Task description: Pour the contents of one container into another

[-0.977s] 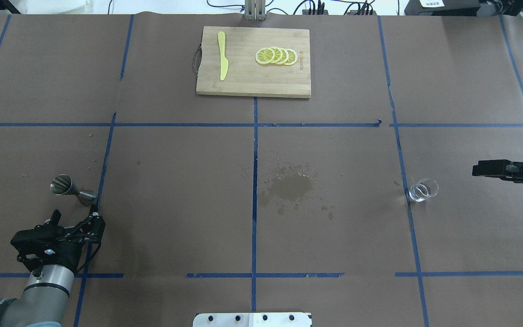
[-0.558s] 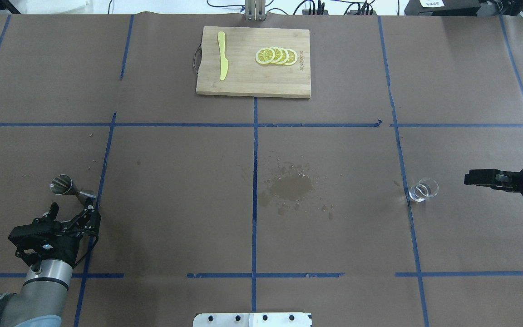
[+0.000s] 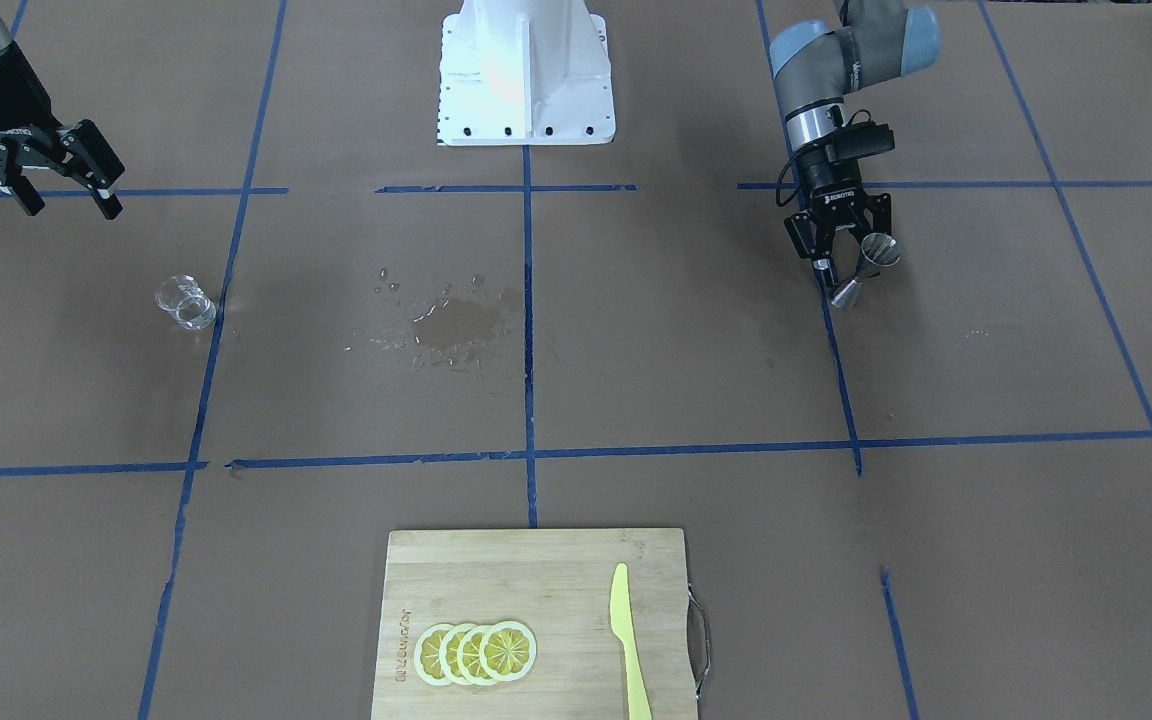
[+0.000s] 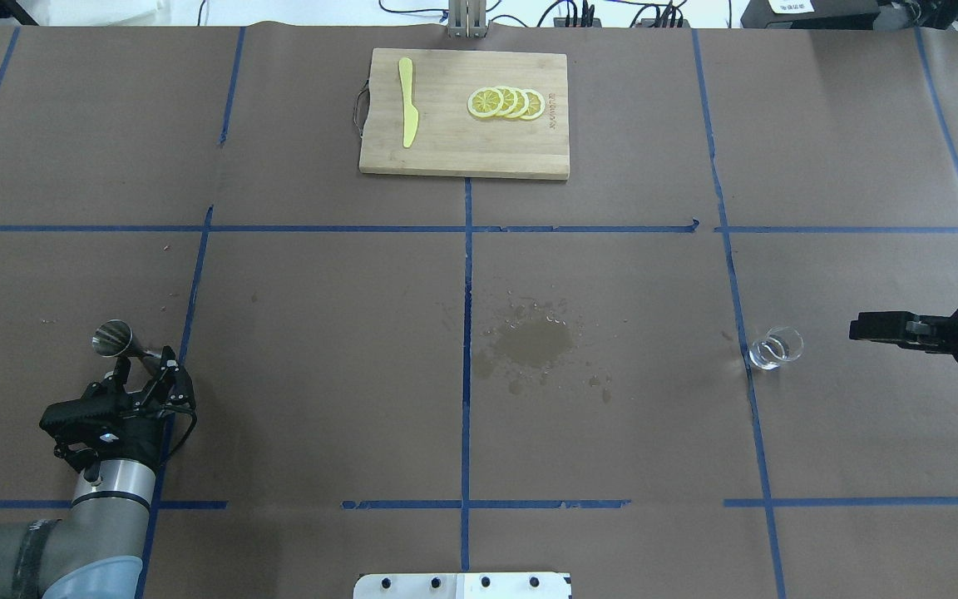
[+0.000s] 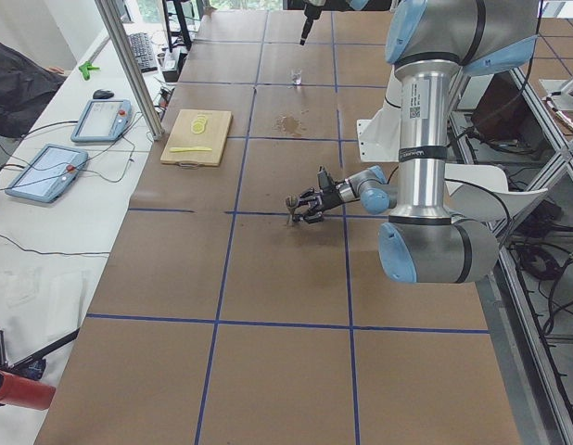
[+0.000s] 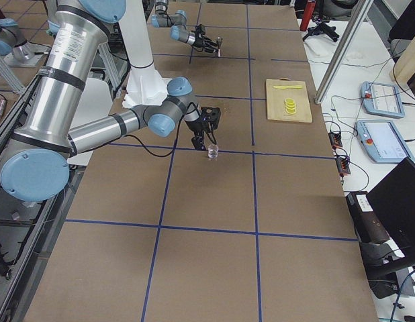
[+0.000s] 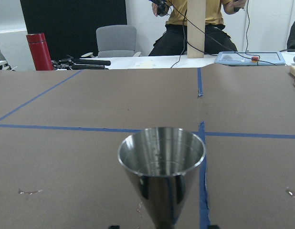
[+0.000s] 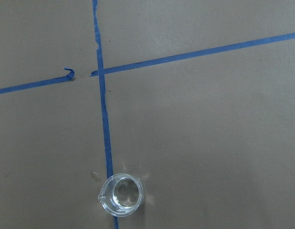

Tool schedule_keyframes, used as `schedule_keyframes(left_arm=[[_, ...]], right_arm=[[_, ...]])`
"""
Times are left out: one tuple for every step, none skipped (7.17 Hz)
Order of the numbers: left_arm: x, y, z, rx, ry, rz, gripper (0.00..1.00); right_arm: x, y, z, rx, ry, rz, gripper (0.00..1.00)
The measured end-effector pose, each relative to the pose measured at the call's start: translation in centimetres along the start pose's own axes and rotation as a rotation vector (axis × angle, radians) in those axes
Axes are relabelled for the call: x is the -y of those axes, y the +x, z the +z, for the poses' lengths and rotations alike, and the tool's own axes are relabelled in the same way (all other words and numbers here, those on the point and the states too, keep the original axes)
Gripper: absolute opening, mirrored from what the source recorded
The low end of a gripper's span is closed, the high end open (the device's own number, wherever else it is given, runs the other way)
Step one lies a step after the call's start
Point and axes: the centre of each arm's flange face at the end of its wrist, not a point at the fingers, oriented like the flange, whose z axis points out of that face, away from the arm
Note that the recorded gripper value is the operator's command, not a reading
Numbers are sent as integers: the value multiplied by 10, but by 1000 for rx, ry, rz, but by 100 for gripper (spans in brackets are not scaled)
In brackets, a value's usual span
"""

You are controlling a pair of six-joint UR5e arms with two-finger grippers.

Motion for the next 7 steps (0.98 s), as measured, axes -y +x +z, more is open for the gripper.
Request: schedule_keyframes(left_arm=[[1, 0, 3, 5, 7, -6, 55], [4, -2, 7, 10, 15, -9, 53], [7, -5, 10, 16, 22, -10, 52], [9, -7, 12, 19, 29, -10, 45], [10, -7, 13, 19, 36, -11, 29], [11, -6, 14, 18, 39, -13, 7], [12, -6, 13, 17, 41, -17, 0]], right_arm=[[0, 0, 0, 0, 0, 0, 100], [0, 0, 0, 0, 0, 0, 100], [0, 0, 0, 0, -1, 0, 100], [0, 0, 0, 0, -1, 0, 100], [0, 0, 0, 0, -1, 0, 100], [0, 0, 0, 0, -1, 0, 100], [0, 1, 0, -1, -1, 0, 100]])
